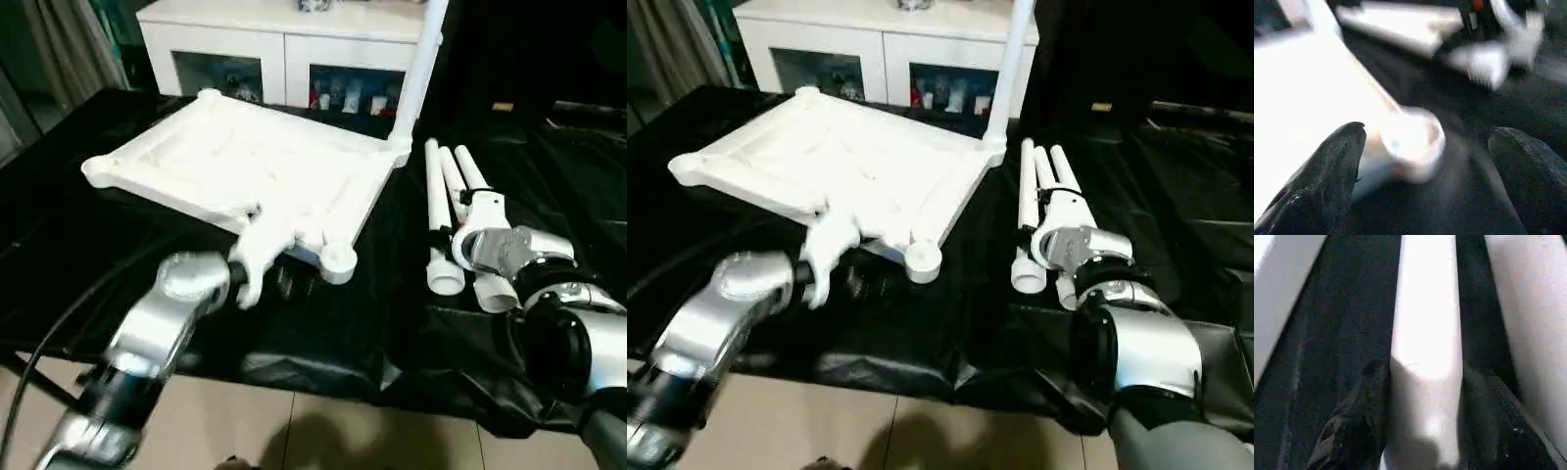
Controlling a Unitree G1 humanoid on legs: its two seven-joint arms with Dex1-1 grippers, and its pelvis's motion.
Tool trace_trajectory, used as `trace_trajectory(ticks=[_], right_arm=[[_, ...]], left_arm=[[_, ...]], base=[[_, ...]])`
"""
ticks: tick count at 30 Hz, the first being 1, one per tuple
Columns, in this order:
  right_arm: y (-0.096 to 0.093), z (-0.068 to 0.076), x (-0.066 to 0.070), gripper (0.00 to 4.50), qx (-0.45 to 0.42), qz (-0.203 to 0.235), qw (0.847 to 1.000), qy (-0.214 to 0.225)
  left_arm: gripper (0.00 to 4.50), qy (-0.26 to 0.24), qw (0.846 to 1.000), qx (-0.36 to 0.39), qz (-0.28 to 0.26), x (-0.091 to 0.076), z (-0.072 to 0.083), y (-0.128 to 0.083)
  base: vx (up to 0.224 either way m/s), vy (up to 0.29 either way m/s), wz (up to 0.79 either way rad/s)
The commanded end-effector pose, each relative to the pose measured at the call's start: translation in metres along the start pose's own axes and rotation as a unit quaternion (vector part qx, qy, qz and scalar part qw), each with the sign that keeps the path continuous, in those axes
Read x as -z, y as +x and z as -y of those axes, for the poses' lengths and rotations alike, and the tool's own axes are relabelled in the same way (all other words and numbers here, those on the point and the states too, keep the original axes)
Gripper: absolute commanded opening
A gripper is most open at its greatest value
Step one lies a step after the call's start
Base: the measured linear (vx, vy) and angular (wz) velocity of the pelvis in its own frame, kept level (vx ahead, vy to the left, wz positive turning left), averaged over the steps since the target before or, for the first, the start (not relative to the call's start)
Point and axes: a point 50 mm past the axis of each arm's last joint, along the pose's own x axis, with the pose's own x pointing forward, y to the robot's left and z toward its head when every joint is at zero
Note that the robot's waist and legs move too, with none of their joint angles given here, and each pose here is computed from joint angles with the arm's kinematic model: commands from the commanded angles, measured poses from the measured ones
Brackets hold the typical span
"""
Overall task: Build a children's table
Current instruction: Pick table leg
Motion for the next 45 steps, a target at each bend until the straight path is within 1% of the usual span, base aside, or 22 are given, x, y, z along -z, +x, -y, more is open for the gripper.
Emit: trace_trajectory(ticks=[1, 3, 6, 9, 12, 14, 15, 16, 17, 18, 20, 21, 22, 23, 24, 26, 28, 32, 37, 40, 43, 45], right_arm=[[0.000, 0.000, -0.004, 1.85, 0.005, 0.031, 0.999, -0.018], [-0.002, -0.003, -0.013, 1.84, -0.004, 0.073, 0.997, -0.014], [-0.012, -0.005, -0.031, 1.84, -0.024, 0.174, 0.984, 0.011], [-0.027, -0.003, -0.041, 1.84, -0.055, 0.278, 0.958, 0.042], [-0.047, 0.001, -0.039, 1.84, -0.094, 0.344, 0.932, 0.069], [-0.052, 0.005, -0.037, 1.84, -0.103, 0.357, 0.925, 0.078], [-0.067, 0.010, -0.032, 1.84, -0.157, 0.393, 0.902, 0.086], [-0.073, 0.012, -0.029, 1.84, -0.180, 0.403, 0.893, 0.087], [-0.073, 0.012, -0.029, 1.84, -0.180, 0.403, 0.893, 0.087], [-0.087, 0.009, -0.025, 1.83, -0.261, 0.416, 0.865, 0.099], [-0.102, 0.005, -0.020, 1.83, -0.337, 0.423, 0.835, 0.105], [-0.112, 0.000, -0.015, 1.83, -0.402, 0.414, 0.809, 0.109], [-0.120, -0.004, -0.006, 1.83, -0.460, 0.390, 0.792, 0.099], [-0.122, -0.005, -0.003, 1.83, -0.475, 0.381, 0.787, 0.097], [-0.124, -0.009, 0.003, 1.83, -0.504, 0.359, 0.781, 0.087], [-0.129, -0.015, 0.007, 1.83, -0.536, 0.340, 0.769, 0.075], [-0.132, -0.021, 0.011, 1.83, -0.559, 0.321, 0.762, 0.061], [-0.134, -0.028, 0.015, 1.83, -0.583, 0.288, 0.758, 0.043], [-0.131, -0.032, 0.017, 1.83, -0.583, 0.272, 0.765, 0.034], [-0.129, -0.042, 0.019, 1.83, -0.583, 0.252, 0.772, -0.002], [-0.128, -0.051, 0.019, 1.83, -0.575, 0.249, 0.779, -0.031], [-0.121, -0.059, 0.017, 1.83, -0.534, 0.255, 0.802, -0.077]], left_arm=[[4.50, -0.018, 0.999, -0.022, 0.031, -0.009, -0.008, 0.000], [4.50, -0.040, 0.998, -0.035, 0.036, -0.011, -0.012, 0.002], [4.50, -0.053, 0.996, -0.053, 0.045, -0.014, -0.017, 0.005], [4.50, -0.054, 0.994, -0.058, 0.069, -0.021, -0.018, 0.010], [4.50, -0.068, 0.991, -0.051, 0.107, -0.034, -0.017, 0.015], [4.50, -0.081, 0.989, -0.040, 0.115, -0.037, -0.016, 0.016], [4.50, -0.120, 0.986, -0.006, 0.118, -0.046, -0.012, 0.022], [4.50, -0.138, 0.984, 0.008, 0.115, -0.048, -0.010, 0.024], [4.50, -0.138, 0.984, 0.008, 0.115, -0.048, -0.010, 0.024], [4.50, -0.171, 0.978, 0.047, 0.111, -0.055, -0.005, 0.028], [4.50, -0.204, 0.968, 0.088, 0.114, -0.061, 0.001, 0.031], [4.50, -0.224, 0.961, 0.116, 0.117, -0.068, 0.006, 0.033], [4.50, -0.244, 0.949, 0.146, 0.133, -0.079, 0.011, 0.037], [4.50, -0.253, 0.944, 0.158, 0.142, -0.085, 0.013, 0.038], [4.50, -0.278, 0.928, 0.187, 0.166, -0.100, 0.016, 0.042], [4.50, -0.288, 0.916, 0.215, 0.180, -0.112, 0.020, 0.045], [4.50, -0.290, 0.911, 0.228, 0.187, -0.119, 0.021, 0.046], [4.50, -0.296, 0.899, 0.257, 0.195, -0.133, 0.026, 0.047], [4.50, -0.309, 0.891, 0.270, 0.195, -0.136, 0.029, 0.046], [4.50, -0.313, 0.896, 0.258, 0.182, -0.130, 0.029, 0.047], [4.50, -0.310, 0.910, 0.222, 0.163, -0.121, 0.026, 0.052], [4.50, -0.322, 0.919, 0.171, 0.150, -0.114, 0.018, 0.056]], base=[[0.000, 0.000, 0.00], [0.000, 0.000, 0.00], [0.000, 0.000, 0.00], [0.000, 0.000, 0.00], [0.000, 0.000, 0.00], [0.000, 0.000, 0.00], [0.000, 0.000, 0.00], [0.000, 0.000, 0.00], [0.000, 0.000, 0.00], [0.000, 0.000, 0.00], [0.000, 0.000, 0.00], [0.000, 0.000, 0.00], [0.000, 0.000, 0.00], [0.000, 0.000, 0.00], [0.000, 0.000, 0.00], [0.000, 0.000, 0.00], [0.000, 0.000, 0.00], [0.000, 0.000, 0.00], [0.000, 0.000, 0.00], [0.000, 0.000, 0.00], [0.000, 0.000, 0.00], [0.000, 0.000, 0.00]])
